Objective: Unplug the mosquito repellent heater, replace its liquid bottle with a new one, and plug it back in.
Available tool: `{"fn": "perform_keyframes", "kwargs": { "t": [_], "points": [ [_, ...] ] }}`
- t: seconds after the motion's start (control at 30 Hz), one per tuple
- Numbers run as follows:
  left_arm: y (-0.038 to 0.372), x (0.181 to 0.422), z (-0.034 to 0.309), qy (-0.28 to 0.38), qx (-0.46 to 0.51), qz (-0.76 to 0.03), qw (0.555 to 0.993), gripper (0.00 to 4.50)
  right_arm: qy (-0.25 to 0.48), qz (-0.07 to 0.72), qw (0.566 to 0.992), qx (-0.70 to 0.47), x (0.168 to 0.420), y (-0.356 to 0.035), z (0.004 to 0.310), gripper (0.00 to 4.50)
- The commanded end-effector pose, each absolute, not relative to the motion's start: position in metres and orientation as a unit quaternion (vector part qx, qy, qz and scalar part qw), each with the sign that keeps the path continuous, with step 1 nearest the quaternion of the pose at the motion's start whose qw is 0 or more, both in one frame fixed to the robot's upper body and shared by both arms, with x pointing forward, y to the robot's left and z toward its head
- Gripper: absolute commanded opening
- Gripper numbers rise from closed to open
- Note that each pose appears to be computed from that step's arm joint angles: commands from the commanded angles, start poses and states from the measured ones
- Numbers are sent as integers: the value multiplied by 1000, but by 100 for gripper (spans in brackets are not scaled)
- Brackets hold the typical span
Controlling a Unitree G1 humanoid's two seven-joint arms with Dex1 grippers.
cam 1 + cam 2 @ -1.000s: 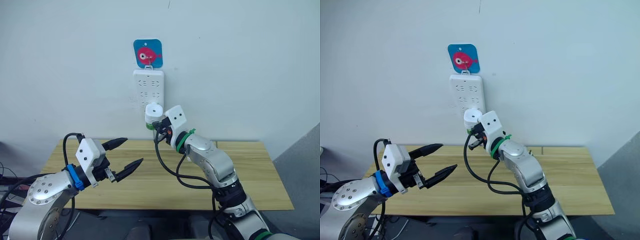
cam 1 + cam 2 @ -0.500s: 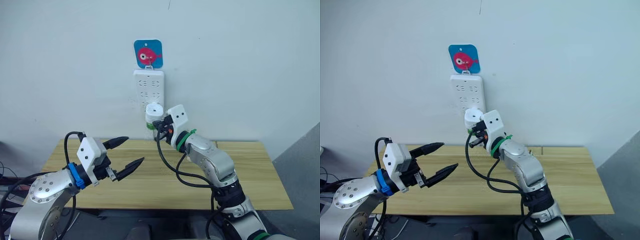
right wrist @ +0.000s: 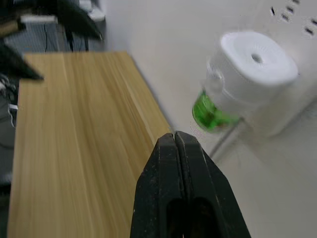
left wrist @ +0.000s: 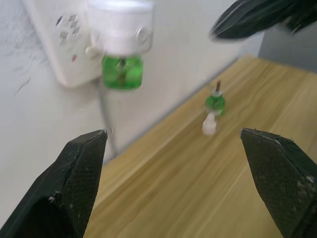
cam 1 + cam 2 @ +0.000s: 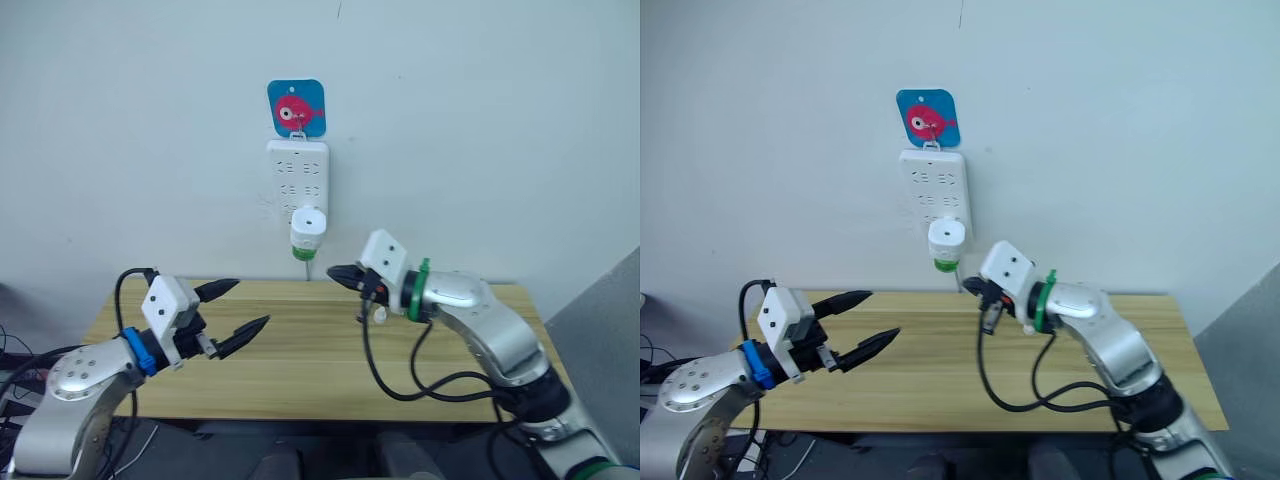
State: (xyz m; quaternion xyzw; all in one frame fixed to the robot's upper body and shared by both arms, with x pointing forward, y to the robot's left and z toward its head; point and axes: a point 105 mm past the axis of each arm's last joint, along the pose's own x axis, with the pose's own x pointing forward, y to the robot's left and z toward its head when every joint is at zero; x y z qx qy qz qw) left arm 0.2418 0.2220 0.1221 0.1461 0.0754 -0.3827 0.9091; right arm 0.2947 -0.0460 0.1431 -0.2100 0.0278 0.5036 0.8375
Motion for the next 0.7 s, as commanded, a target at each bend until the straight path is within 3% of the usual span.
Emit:
{"fn": "perform_keyframes", "kwargs": {
  "t": [0.03, 0.17, 0.4, 0.7],
  "points": [
    [240, 238, 126, 78, 198, -406, 889, 450, 8, 489, 836, -250, 295, -81, 152, 60],
    [260, 241, 126, 111, 168, -390, 899, 450, 59, 490, 817, -298, 286, -128, 139, 197],
    [269, 240, 127, 152, 229, -386, 881, 450, 117, 491, 788, -352, 276, -184, 141, 449],
    [279, 243, 119, 167, 235, -361, 887, 450, 133, 479, 786, -367, 282, -212, 139, 449]
  ]
}}
